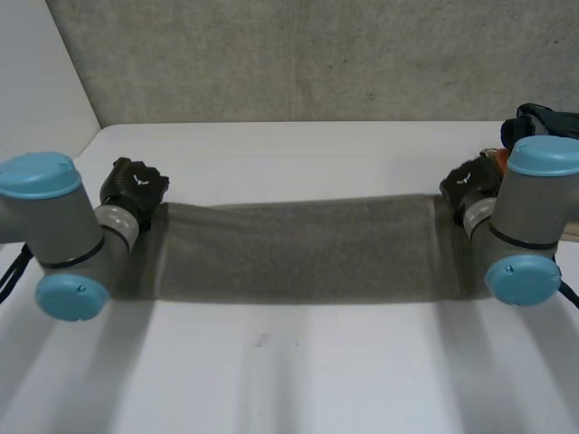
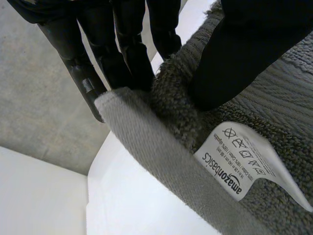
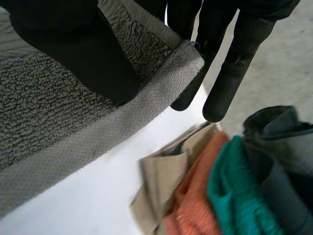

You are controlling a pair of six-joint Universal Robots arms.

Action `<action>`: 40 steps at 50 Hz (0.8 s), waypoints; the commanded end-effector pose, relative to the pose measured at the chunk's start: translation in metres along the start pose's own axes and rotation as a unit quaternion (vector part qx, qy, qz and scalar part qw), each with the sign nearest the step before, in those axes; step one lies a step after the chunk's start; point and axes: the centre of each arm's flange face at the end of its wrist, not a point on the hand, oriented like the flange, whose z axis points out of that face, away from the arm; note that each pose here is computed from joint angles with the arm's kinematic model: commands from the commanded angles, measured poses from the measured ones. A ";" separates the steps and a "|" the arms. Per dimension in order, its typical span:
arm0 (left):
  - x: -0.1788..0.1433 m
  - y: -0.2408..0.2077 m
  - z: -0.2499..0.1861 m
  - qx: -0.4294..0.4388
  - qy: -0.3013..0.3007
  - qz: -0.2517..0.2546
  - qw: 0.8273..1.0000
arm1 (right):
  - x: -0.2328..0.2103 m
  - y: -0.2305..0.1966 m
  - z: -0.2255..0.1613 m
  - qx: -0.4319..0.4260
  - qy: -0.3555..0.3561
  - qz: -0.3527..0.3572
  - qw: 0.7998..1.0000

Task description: Fold the laundry.

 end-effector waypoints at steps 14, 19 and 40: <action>0.013 -0.028 0.011 0.044 -0.018 -0.030 0.998 | 0.001 -0.015 -0.004 0.032 0.029 0.125 0.991; 0.006 -0.027 -0.025 0.034 -0.009 -0.072 0.997 | 0.009 -0.013 -0.048 0.028 -0.032 0.154 0.987; 0.017 -0.015 -0.055 0.036 0.006 -0.093 0.995 | 0.001 0.076 -0.040 -0.029 -0.065 0.176 0.982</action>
